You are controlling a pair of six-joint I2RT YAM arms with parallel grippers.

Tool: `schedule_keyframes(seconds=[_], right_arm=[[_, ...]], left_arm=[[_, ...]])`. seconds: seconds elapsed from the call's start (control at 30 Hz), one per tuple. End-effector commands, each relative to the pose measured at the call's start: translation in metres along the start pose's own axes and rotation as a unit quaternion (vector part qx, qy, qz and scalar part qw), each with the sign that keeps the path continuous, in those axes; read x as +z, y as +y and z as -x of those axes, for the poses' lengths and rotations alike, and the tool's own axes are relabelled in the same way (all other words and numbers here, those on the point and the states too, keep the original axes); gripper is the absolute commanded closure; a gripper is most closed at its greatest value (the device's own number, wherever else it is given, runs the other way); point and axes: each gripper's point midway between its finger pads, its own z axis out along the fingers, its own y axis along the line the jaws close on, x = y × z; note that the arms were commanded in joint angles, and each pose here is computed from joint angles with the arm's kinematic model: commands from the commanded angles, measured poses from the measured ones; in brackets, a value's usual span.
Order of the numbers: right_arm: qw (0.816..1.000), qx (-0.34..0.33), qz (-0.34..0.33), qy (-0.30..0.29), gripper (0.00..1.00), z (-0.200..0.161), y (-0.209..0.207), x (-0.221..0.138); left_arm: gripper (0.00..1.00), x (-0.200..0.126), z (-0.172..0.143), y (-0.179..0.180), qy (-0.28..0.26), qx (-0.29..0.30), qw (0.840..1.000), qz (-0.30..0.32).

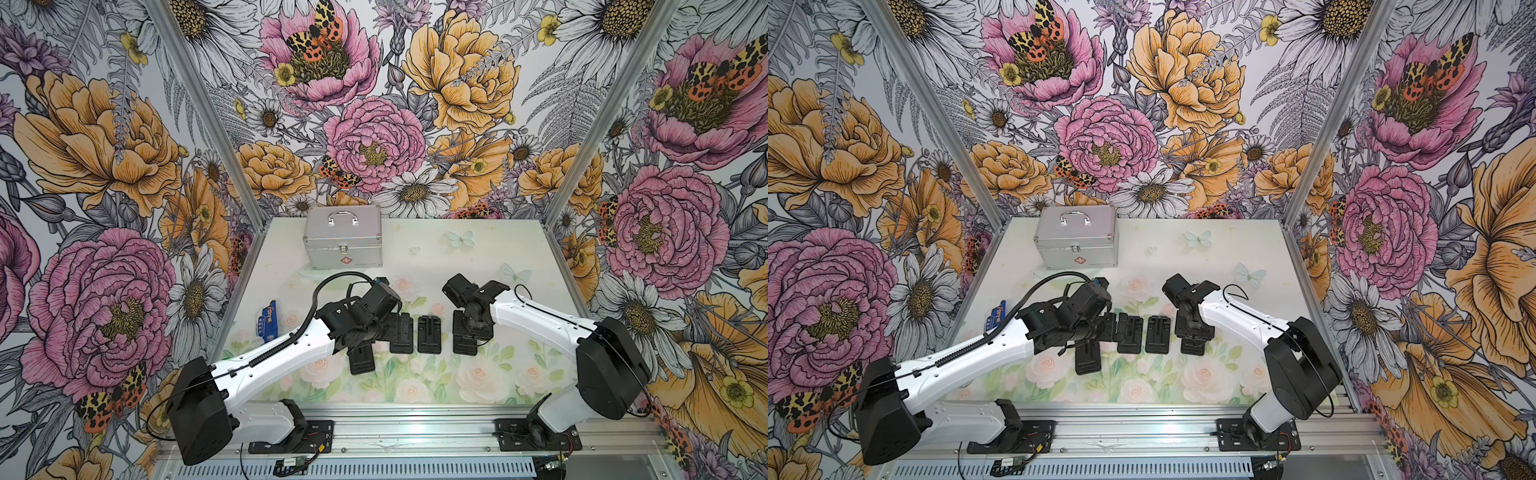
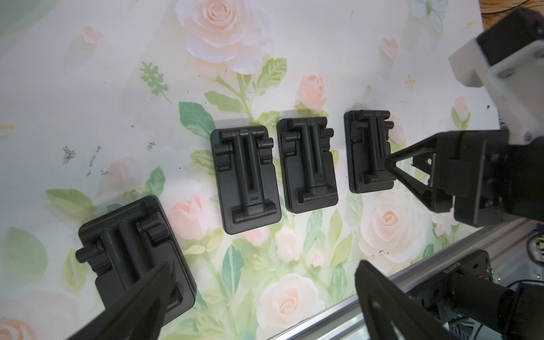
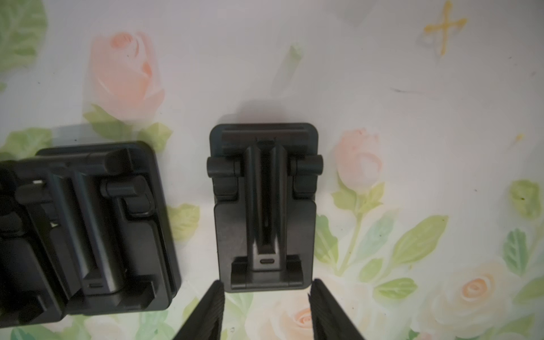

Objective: Open the phone stand
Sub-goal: Pick up the phone stand at the center of the board.

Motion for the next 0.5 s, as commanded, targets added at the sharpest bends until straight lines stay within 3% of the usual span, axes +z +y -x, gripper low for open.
schedule_keyframes(seconds=[0.0,0.2,0.47], right_arm=[[1.000,0.005,0.010,0.002,0.54,0.001,0.001,0.008],[1.000,0.014,0.013,0.008,0.58,0.000,-0.005,0.017],[0.999,0.017,0.032,0.011,0.55,0.000,-0.001,0.024]], left_arm=[[0.01,-0.004,0.009,-0.007,-0.015,-0.007,1.000,-0.004],[0.01,-0.001,0.008,-0.008,-0.011,-0.006,1.000,-0.003],[0.01,0.002,0.006,-0.008,-0.010,-0.009,1.000,-0.002]])
